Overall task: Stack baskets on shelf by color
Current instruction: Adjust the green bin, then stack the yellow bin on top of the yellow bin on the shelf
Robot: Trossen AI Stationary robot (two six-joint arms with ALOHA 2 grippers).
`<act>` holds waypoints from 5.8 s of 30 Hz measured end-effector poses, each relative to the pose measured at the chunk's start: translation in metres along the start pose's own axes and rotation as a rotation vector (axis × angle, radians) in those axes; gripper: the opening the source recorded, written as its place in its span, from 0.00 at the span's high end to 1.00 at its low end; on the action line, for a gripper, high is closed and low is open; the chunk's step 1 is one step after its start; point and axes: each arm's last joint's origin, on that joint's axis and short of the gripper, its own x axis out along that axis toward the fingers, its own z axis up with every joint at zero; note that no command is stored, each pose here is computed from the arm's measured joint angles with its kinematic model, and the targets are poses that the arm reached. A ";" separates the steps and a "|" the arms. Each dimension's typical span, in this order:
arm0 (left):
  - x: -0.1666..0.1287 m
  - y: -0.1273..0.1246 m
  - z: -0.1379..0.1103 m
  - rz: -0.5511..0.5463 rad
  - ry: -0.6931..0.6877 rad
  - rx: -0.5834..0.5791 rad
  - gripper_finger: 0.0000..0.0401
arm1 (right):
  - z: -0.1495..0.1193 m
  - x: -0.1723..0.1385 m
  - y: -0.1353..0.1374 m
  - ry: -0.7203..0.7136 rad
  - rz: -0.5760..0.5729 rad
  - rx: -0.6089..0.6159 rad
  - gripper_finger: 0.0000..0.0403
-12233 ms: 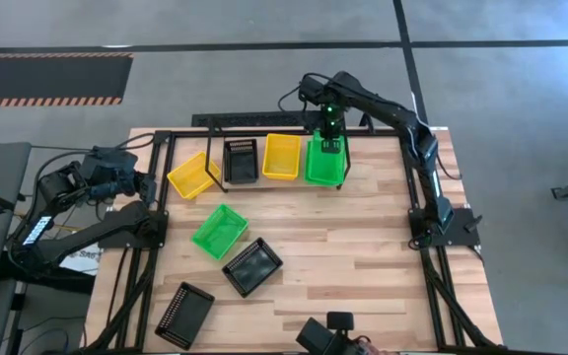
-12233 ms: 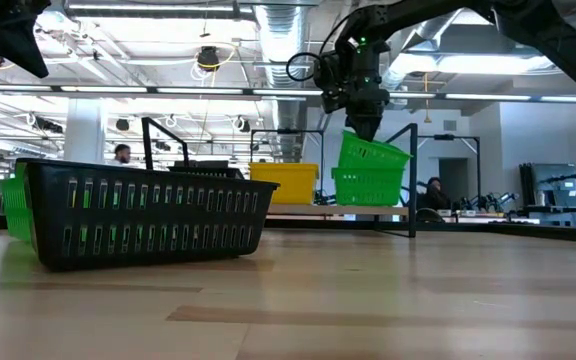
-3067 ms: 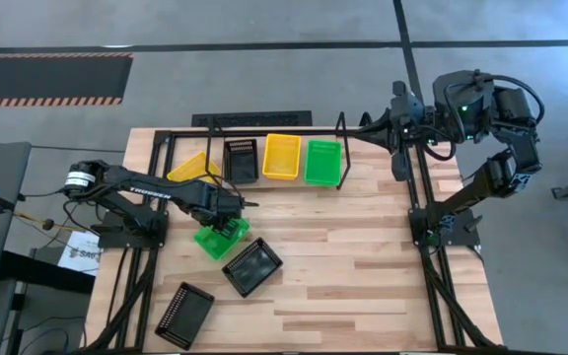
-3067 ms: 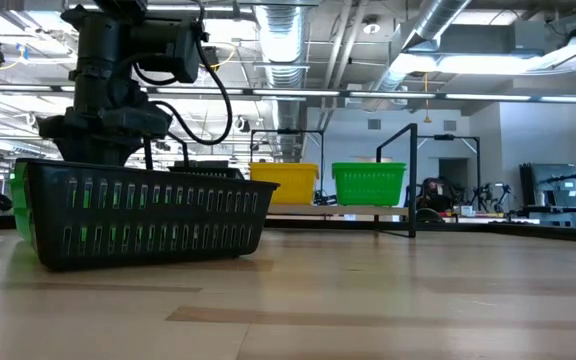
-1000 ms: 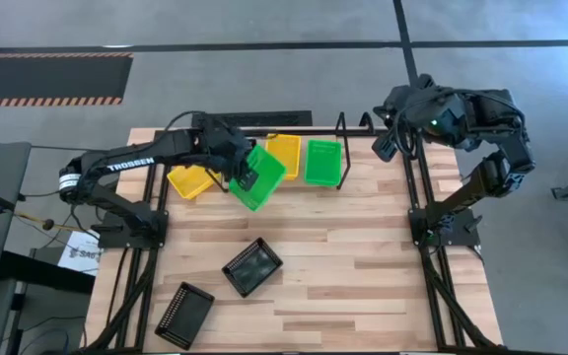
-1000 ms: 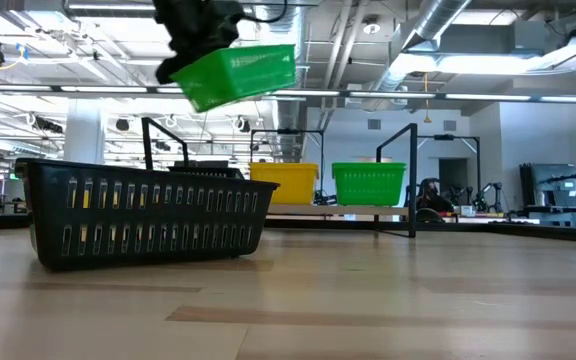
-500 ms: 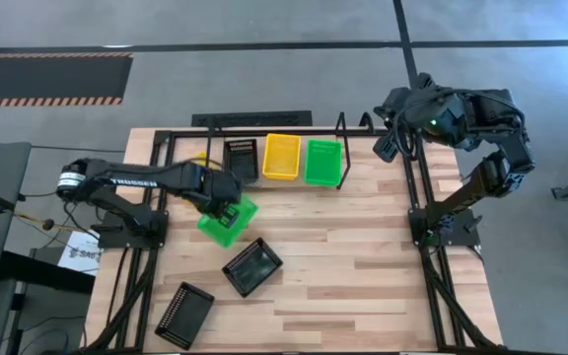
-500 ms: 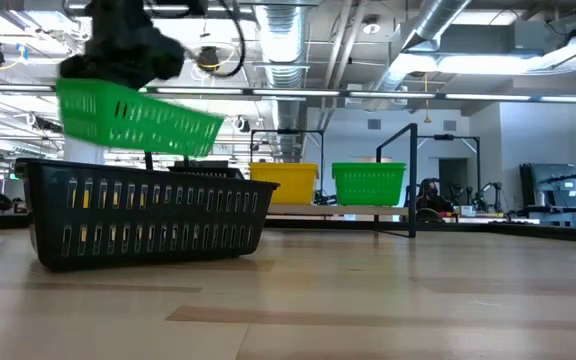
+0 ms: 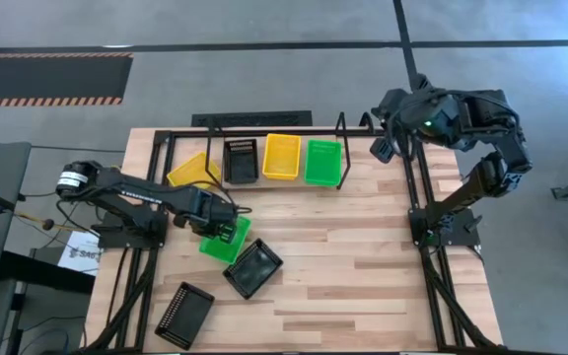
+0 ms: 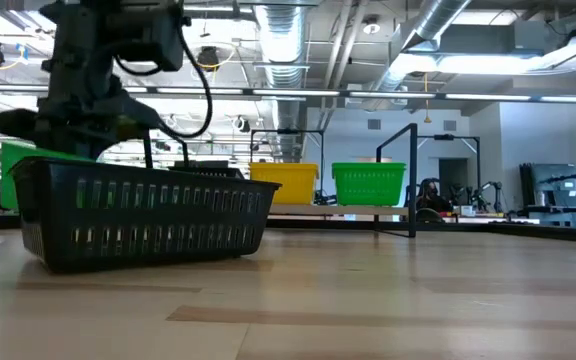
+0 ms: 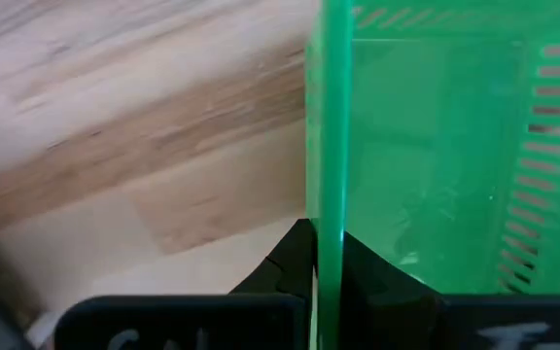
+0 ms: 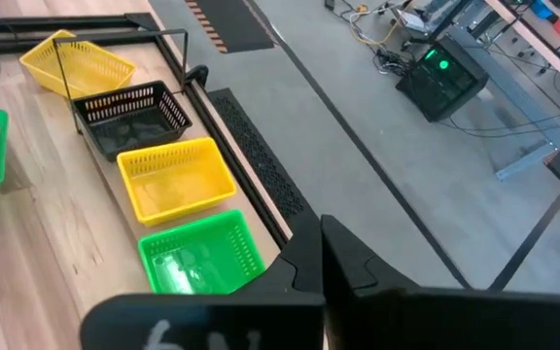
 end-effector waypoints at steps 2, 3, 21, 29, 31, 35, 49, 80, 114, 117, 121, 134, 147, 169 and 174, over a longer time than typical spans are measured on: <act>0.005 0.002 0.000 -0.005 -0.002 -0.010 1.00 | 0.001 0.004 0.003 0.011 0.008 -0.009 0.99; 0.008 0.002 0.000 -0.011 -0.004 -0.016 1.00 | 0.002 0.007 0.006 0.017 0.016 -0.019 0.99; 0.014 0.005 0.002 -0.002 -0.075 0.067 0.93 | 0.005 0.012 0.012 0.024 0.053 -0.121 0.99; 0.007 0.000 0.007 -0.028 -0.086 0.136 0.68 | 0.005 0.005 0.006 -0.011 0.054 -0.086 0.99; -0.001 -0.005 0.013 -0.052 -0.099 0.150 0.62 | 0.005 0.005 0.006 -0.017 0.054 -0.081 0.99; -0.022 -0.011 0.027 -0.084 -0.125 0.172 0.55 | 0.005 0.004 0.006 -0.019 0.054 -0.079 0.99; -0.108 0.022 0.045 0.436 -0.270 0.237 0.53 | 0.005 0.005 0.006 -0.019 0.054 -0.073 0.99; -0.089 0.150 0.091 0.177 -0.355 -0.117 0.53 | 0.006 0.005 0.006 -0.020 0.055 0.014 0.99; -0.028 0.183 0.157 0.190 -0.018 -0.248 0.53 | 0.006 0.005 0.006 -0.019 0.067 0.032 0.99; -0.023 0.182 0.159 0.237 -0.003 -0.261 0.53 | 0.006 0.005 0.007 -0.018 0.076 0.030 0.99; -0.020 0.179 0.160 0.270 -0.001 -0.272 0.53 | 0.006 0.005 0.007 -0.018 0.078 0.028 0.99; -0.019 0.175 0.165 0.148 -0.026 -0.300 0.53 | 0.005 0.005 0.007 -0.009 0.078 0.012 0.99; -0.019 0.168 0.168 0.109 -0.066 -0.345 0.53 | 0.002 0.005 0.007 0.018 0.076 -0.019 0.99; -0.017 0.144 0.163 0.115 -0.070 -0.236 0.53 | 0.002 0.004 0.009 0.016 0.113 -0.063 0.99; -0.017 0.145 0.163 0.140 -0.081 -0.254 0.53 | 0.002 0.002 0.012 0.010 0.128 -0.074 0.99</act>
